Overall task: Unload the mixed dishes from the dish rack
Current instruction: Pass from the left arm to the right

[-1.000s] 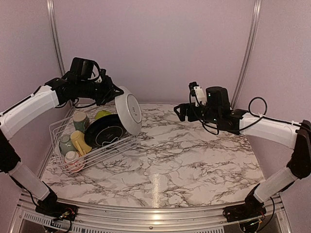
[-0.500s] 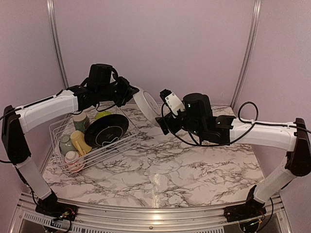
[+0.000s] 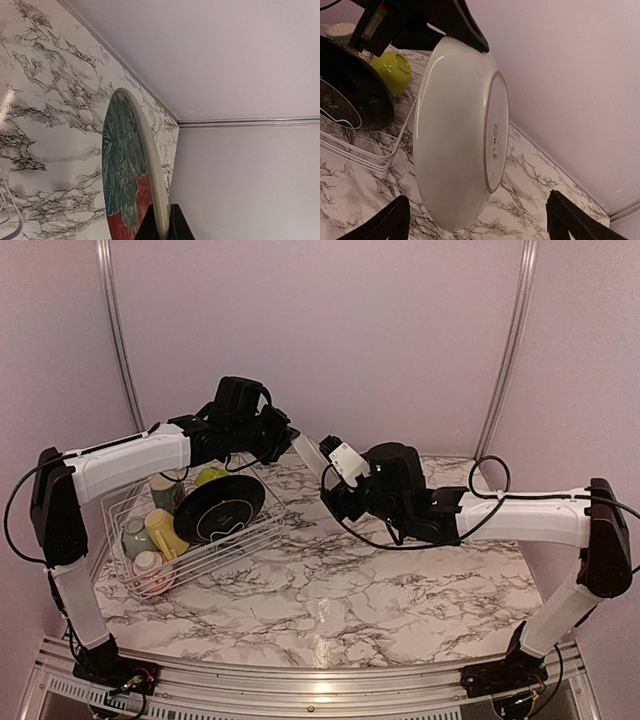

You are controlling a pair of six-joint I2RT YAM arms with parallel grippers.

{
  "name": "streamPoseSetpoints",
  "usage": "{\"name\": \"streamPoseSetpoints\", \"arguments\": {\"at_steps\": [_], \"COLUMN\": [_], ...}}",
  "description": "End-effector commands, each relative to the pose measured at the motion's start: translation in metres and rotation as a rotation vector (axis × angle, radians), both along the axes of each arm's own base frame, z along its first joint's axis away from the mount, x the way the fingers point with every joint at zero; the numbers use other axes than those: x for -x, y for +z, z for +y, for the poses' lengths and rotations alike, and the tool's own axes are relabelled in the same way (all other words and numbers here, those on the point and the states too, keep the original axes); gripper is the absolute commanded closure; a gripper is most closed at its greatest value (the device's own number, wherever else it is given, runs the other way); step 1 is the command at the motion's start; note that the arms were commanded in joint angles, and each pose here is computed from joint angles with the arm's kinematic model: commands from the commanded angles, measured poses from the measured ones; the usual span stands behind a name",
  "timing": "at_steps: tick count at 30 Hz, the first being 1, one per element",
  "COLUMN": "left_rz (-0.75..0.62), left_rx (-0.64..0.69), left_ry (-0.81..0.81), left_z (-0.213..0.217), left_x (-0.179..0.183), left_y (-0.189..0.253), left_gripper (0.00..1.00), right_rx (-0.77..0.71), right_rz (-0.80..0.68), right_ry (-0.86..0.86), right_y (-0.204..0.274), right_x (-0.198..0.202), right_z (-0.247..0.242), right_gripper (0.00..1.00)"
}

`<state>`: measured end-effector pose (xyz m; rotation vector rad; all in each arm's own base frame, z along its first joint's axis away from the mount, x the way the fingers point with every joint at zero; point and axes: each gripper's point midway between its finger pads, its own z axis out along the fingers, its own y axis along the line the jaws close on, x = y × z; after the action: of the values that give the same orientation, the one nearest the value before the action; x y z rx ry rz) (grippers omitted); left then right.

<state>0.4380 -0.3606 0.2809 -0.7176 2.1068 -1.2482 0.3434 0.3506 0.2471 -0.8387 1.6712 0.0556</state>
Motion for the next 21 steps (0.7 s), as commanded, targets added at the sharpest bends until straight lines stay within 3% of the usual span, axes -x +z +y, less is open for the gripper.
{"name": "streamPoseSetpoints", "arguments": {"at_steps": [1, 10, 13, 21], "left_rz": [-0.131, -0.066, -0.026, 0.025], "left_rx": [0.160, 0.147, 0.141, 0.140], "left_ry": [0.031, 0.027, 0.050, 0.068], "left_z": [-0.009, -0.017, -0.012, -0.015], "left_x": [-0.007, 0.002, 0.005, 0.010], "left_y": [0.073, 0.066, 0.056, 0.045], "left_gripper": [1.00, 1.00, 1.00, 1.00], "right_rx": [-0.023, 0.008, 0.027, 0.031], "right_rz": [-0.030, -0.124, -0.142, -0.172], "right_ry": [-0.007, -0.127, -0.111, -0.153], "right_y": [0.003, -0.005, -0.007, -0.018], "right_x": [0.001, -0.025, -0.029, -0.042], "right_z": [-0.001, -0.004, 0.003, 0.008], "right_gripper": [0.09, 0.16, 0.29, 0.41]}}
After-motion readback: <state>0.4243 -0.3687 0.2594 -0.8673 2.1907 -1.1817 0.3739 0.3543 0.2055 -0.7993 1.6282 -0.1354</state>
